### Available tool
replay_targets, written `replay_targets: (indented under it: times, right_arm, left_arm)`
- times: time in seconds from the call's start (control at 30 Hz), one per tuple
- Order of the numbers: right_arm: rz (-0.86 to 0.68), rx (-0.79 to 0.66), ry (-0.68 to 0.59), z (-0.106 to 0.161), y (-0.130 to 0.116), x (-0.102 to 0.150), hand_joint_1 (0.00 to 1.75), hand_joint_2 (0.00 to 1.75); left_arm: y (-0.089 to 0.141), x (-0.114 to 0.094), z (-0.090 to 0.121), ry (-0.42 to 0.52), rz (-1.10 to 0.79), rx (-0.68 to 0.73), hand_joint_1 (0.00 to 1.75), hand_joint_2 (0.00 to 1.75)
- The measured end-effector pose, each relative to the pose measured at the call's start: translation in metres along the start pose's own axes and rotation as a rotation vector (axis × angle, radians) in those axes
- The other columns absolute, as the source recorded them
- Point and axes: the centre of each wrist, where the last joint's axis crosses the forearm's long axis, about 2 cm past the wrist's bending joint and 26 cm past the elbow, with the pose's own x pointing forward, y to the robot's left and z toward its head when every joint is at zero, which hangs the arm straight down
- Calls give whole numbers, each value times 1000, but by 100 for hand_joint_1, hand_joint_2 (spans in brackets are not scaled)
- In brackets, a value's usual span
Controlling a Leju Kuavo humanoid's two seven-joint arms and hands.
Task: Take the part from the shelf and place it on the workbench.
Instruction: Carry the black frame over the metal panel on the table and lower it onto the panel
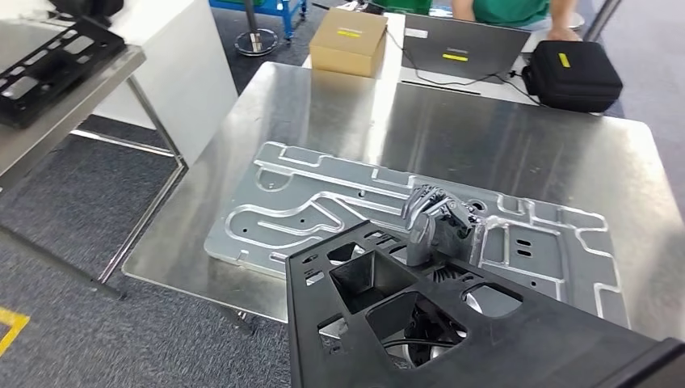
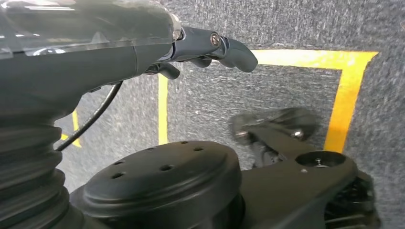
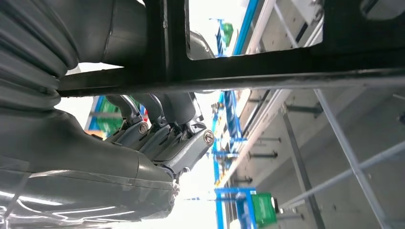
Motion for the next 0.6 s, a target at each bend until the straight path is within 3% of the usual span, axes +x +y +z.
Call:
replay_targets:
  times: [0.43, 0.6]
  right_arm:
    - [232, 25, -60, -1, -2, 4, 164, 175]
    - [389, 29, -102, 0, -1, 6, 164, 175]
  left_arm:
    - [-3, -1, 1, -3, -8, -12, 0, 175]
    - [-4, -1, 1, -13, -7, -20, 0, 175]
